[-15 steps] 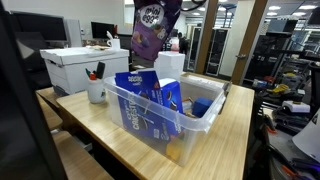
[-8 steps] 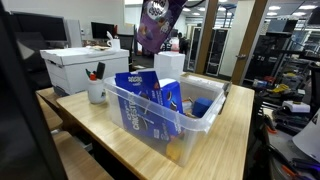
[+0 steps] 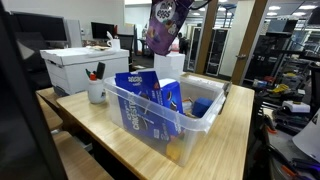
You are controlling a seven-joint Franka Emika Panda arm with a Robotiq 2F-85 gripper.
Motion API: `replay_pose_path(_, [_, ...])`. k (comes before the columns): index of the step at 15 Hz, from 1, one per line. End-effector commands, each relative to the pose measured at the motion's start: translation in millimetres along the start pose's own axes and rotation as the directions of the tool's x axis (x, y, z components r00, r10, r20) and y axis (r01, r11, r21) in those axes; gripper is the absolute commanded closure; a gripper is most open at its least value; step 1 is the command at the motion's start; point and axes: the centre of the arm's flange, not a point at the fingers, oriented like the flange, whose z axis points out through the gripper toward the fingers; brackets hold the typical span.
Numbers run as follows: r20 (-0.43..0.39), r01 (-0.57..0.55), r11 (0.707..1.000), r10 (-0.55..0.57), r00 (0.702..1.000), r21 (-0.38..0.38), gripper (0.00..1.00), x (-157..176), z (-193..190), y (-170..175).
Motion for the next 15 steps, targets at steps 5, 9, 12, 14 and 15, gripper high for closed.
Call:
replay_pose_path(5, [0.034, -0.074, 0.994, 0.071, 0.997, 0.085, 0.94, -14.3, -0.2, 2.5])
replay_pose_path(9, [0.089, -0.138, 0.975, 0.124, 0.988, 0.172, 0.94, -15.6, -3.7, -5.2])
replay_pose_path(12, [0.083, -0.156, 0.973, 0.143, 0.986, 0.170, 0.94, -19.8, 57.0, 38.9])
replay_pose_path(14, [0.080, -0.201, 0.967, 0.191, 0.978, 0.154, 0.94, -17.4, 79.7, 58.8])
replay_pose_path(15, [0.073, -0.218, 0.966, 0.210, 0.975, 0.138, 0.94, -23.3, 93.6, 70.8])
